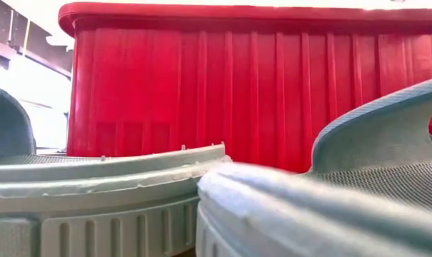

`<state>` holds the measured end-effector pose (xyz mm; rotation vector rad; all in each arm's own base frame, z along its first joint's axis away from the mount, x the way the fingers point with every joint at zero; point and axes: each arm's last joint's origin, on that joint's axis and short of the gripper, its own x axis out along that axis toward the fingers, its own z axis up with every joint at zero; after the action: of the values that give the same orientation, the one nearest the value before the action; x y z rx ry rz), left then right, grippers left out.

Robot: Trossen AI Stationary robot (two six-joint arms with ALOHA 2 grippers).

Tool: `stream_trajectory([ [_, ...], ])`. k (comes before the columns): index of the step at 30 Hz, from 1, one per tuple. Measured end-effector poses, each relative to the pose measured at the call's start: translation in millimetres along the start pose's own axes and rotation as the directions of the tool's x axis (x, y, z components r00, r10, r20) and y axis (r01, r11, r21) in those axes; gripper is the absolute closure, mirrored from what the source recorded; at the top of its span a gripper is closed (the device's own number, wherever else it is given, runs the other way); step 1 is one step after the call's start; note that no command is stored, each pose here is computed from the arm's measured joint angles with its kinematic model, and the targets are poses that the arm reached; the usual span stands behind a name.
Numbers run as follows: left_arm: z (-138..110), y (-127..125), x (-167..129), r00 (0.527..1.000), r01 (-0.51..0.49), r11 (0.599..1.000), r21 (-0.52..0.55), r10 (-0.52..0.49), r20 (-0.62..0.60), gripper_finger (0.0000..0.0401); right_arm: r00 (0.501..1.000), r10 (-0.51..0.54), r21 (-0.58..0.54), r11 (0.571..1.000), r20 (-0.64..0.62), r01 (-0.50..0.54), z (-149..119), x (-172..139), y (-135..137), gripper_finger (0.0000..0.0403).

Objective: Pick and place slides into bin
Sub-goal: Put the black slide into the red bin

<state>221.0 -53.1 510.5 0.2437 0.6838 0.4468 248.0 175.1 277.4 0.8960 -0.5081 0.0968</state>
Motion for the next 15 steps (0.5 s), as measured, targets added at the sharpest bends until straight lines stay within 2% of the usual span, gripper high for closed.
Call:
stream_trajectory([
  [5, 0, 0, 0, 1.0, 0.001, 1.0, 0.0, -0.001, 0.0, 0.0247, 0.999, -0.008, -0.112, 0.994, 0.043, 0.013, 24, 8, 4, 0.0402],
  [10, 0, 0, 0, 1.0, -0.001, 1.0, 0.017, 0.001, 0.001, 0.0247, 0.994, -0.094, -0.222, 0.97, 0.055, 0.104, 57, 14, 9, 0.0402],
  [13, -1, 2, -2, 1.0, -0.007, 1.0, 0.029, 0.007, 0.006, 0.0247, 0.979, -0.198, -0.296, 0.933, 0.055, 0.206, 80, 20, 14, 0.0402],
  [15, -1, 3, -2, 1.0, -0.019, 0.999, 0.029, 0.018, 0.009, 0.0247, 0.958, -0.285, -0.373, 0.885, 0.041, 0.279, 95, 25, 18, 0.0403],
])
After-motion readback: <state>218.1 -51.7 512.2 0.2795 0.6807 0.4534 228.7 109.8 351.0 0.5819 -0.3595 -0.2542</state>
